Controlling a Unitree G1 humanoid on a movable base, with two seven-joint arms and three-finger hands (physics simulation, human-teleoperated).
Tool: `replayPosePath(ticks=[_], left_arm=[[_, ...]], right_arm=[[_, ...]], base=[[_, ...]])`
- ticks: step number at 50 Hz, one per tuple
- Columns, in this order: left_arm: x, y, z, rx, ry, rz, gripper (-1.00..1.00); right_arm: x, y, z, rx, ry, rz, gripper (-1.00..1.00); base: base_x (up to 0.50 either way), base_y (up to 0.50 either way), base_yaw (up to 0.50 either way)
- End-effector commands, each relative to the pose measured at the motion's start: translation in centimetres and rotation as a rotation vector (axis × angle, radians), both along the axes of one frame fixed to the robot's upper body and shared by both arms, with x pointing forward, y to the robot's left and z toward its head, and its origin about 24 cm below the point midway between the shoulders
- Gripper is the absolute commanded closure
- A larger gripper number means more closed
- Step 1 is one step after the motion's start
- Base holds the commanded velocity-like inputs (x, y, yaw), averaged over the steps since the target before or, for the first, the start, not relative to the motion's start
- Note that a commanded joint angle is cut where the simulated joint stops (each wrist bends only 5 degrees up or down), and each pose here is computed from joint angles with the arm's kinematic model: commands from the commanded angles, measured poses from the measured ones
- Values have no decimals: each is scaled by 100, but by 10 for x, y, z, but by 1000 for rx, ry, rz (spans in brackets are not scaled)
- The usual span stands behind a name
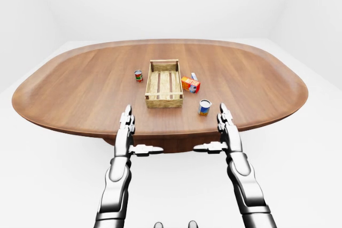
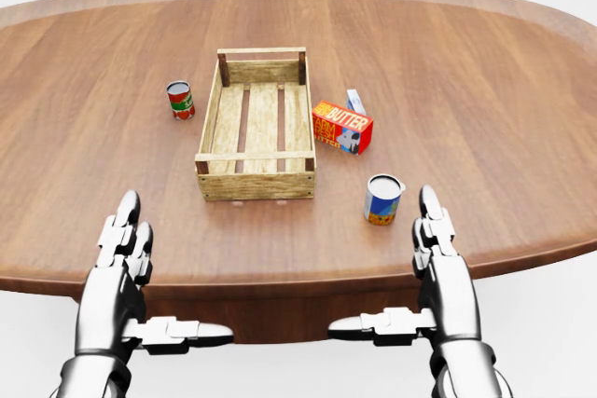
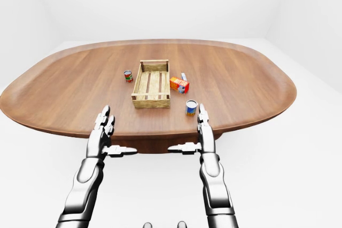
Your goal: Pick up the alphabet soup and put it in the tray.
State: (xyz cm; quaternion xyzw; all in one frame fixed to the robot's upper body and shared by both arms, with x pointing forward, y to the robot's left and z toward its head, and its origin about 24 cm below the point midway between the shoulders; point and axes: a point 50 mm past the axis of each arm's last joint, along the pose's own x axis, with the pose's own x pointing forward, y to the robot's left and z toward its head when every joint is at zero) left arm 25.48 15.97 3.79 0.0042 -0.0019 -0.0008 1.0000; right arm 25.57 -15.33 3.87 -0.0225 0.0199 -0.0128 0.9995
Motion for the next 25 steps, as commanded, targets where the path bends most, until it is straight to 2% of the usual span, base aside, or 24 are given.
replayPosePath(ticks=[1, 4, 10, 12, 13, 15, 16, 18, 21, 22, 23, 25], left_arm=[[0, -1, 3, -17, 10, 3, -100], [0, -1, 4, -20, 6, -1, -100], [-1, 0, 7, -23, -2, 0, -100], [-3, -1, 12, -37, -34, -11, -100], [-6, 0, 18, -39, -63, -12, -100], [-4, 0, 13, -24, -17, -3, -100], [-3, 0, 12, -28, -21, -1, -100], [-4, 1, 14, -33, -40, -1, -100], [-9, 4, 27, -48, -121, 14, -100], [-11, 6, 35, -21, -166, 34, -100], [-17, 5, 43, -30, -211, 8, -100], [-21, 6, 49, -36, -240, 17, -100]], right_arm=[[-1, 1, 3, 9, 9, 13, -100], [-5, 1, 7, 18, -40, 47, -100], [-5, 1, 7, 15, -35, 45, -100], [-8, 1, 12, 13, -82, 49, -100], [-10, -2, 15, 4, -104, -8, -100], [-12, -1, 14, 2, -92, 12, -100], [-11, -3, 13, 13, -77, -13, -100], [-13, 0, 14, 5, -100, 24, -100], [-15, -1, 18, 12, -120, 7, -100], [-18, -2, 22, 18, -141, 0, -100], [-20, -3, 26, 5, -155, -11, -100], [-23, -2, 29, -1, -167, -14, -100]], base=[[0, 0, 0], [10, 0, 0], [50, 0, 0], [50, 0, 0], [9, 0, 0], [0, 0, 0], [0, 0, 0], [0, 0, 0], [0, 0, 0], [0, 0, 0], [0, 0, 0], [0, 0, 0]])
